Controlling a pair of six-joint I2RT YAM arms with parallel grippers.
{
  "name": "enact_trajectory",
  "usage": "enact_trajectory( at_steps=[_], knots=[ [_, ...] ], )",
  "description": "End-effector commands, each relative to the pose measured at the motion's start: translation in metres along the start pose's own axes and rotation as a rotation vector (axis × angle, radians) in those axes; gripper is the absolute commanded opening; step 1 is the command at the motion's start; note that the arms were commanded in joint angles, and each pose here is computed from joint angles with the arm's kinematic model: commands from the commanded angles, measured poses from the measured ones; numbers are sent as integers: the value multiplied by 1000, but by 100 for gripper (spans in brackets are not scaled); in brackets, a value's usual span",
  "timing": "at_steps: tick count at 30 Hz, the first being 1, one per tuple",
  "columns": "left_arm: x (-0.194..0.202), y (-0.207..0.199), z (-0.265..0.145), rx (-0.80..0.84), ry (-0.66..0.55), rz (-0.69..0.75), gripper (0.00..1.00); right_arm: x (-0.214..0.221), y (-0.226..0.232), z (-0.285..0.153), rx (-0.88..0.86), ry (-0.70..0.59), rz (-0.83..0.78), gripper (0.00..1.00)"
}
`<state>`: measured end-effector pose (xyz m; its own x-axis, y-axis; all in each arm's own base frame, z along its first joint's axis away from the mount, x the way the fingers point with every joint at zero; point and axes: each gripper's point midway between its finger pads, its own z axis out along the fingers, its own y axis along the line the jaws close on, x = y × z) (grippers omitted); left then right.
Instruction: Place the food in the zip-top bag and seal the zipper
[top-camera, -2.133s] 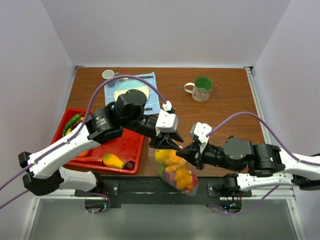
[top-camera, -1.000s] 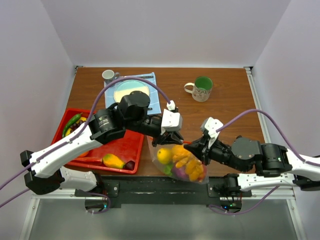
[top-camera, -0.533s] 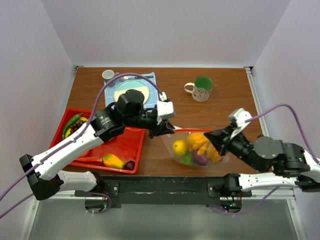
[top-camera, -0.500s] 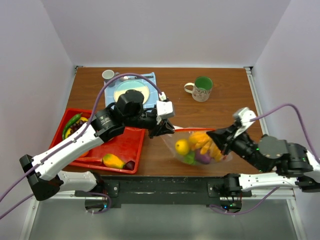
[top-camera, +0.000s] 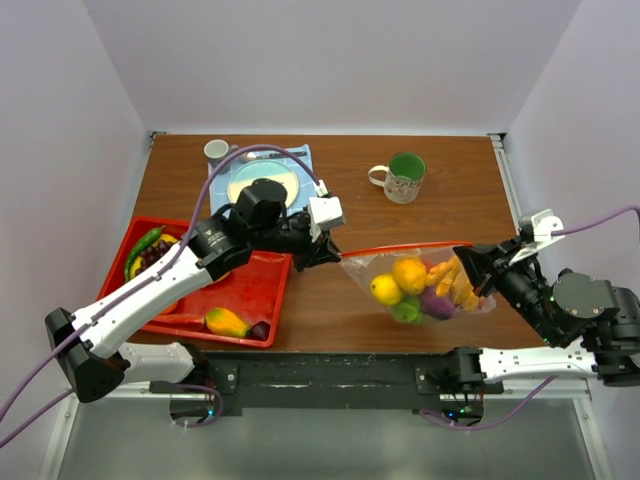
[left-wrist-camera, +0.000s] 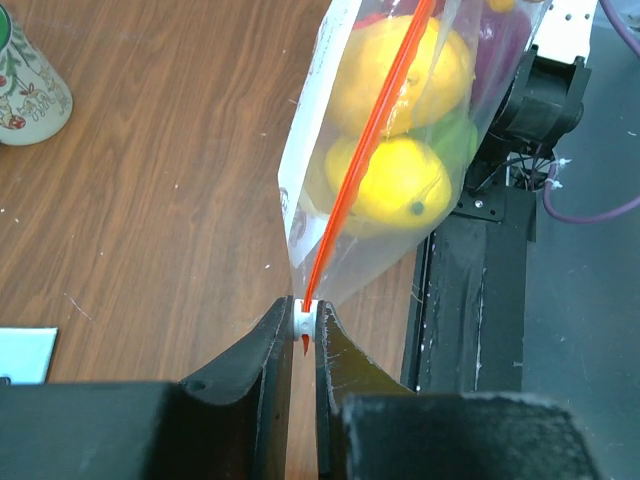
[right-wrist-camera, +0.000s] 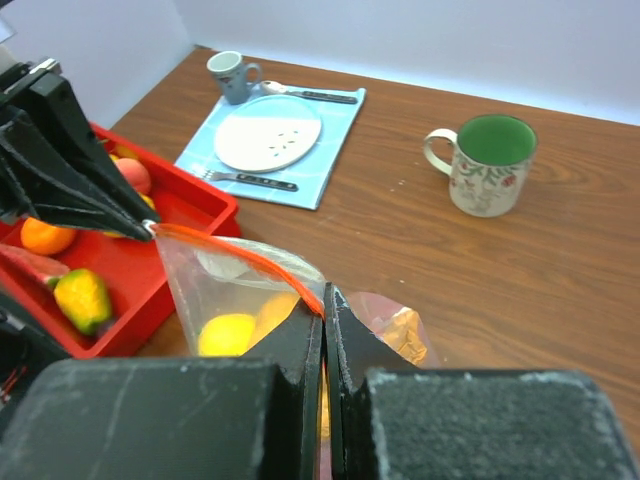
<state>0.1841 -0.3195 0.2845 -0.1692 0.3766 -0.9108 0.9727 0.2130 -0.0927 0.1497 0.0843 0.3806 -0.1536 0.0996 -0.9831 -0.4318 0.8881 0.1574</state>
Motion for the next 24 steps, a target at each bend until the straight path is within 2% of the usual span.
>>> enact_trajectory(
  at_steps=[1, 11, 16, 20, 24],
  knots=[
    [28, 15, 3, -47, 89, -71, 0, -21, -36, -9, 126, -79, 118, 0],
    [64, 33, 8, -123, 152, -164, 0, 0, -41, -7, 166, -59, 111, 0],
    [44, 27, 8, -109, 72, -199, 0, 28, 5, 18, 122, -18, 70, 0],
    [28, 21, 10, -72, 16, -229, 0, 82, 50, 48, 126, 61, -43, 1],
    [26, 25, 18, -74, 1, -261, 0, 107, 65, 70, 140, 75, -44, 6]
  ],
)
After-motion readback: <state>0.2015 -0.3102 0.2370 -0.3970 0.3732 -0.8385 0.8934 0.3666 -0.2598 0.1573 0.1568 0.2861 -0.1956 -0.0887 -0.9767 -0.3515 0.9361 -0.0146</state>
